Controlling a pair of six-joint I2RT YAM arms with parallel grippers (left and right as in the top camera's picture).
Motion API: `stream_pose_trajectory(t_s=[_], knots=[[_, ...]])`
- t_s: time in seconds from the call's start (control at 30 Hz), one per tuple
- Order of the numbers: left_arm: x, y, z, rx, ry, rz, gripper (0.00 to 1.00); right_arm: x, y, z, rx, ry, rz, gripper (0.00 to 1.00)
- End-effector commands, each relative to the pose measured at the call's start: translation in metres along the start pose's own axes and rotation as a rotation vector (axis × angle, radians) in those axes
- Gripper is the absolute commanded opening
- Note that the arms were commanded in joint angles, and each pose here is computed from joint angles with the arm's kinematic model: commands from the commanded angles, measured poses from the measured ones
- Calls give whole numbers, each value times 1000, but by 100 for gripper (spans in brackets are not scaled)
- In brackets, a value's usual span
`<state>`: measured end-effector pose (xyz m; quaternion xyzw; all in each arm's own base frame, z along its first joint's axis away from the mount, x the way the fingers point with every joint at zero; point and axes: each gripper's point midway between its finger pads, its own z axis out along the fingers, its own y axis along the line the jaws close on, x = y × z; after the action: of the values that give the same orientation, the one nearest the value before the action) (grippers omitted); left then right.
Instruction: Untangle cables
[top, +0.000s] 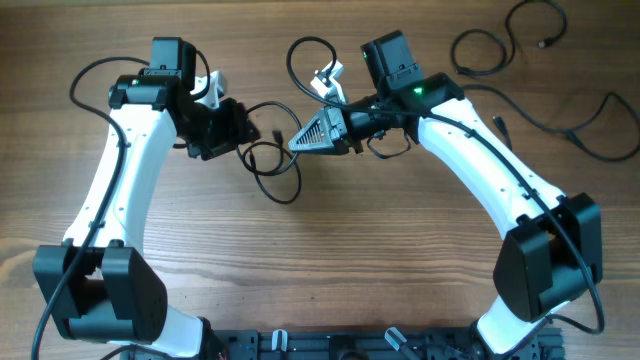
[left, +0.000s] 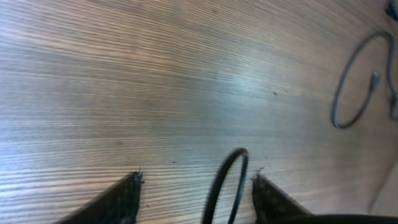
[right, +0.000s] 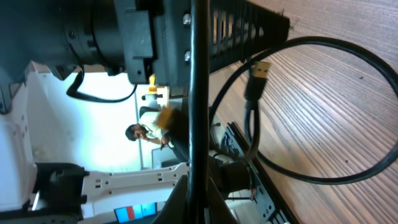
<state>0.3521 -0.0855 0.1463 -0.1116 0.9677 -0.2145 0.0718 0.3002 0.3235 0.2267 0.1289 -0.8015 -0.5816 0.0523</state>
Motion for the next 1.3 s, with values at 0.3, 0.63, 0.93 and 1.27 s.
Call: stream_pose_trajectory(t_s=[0.3, 0.63, 0.93, 1.27], knots=[[-18, 73, -15, -224, -91, -256, 4, 4, -60, -18, 363, -80, 75, 4], [6, -10, 2, 94, 37, 103, 86, 14, 8, -5, -21, 36, -62, 4], [-10, 16, 5, -126, -56, -14, 4, 19, 24, -7, -114, 68, -84, 4], [-5, 16, 6, -122, -35, -12, 47, 11, -16, -7, 109, 3, -40, 4]])
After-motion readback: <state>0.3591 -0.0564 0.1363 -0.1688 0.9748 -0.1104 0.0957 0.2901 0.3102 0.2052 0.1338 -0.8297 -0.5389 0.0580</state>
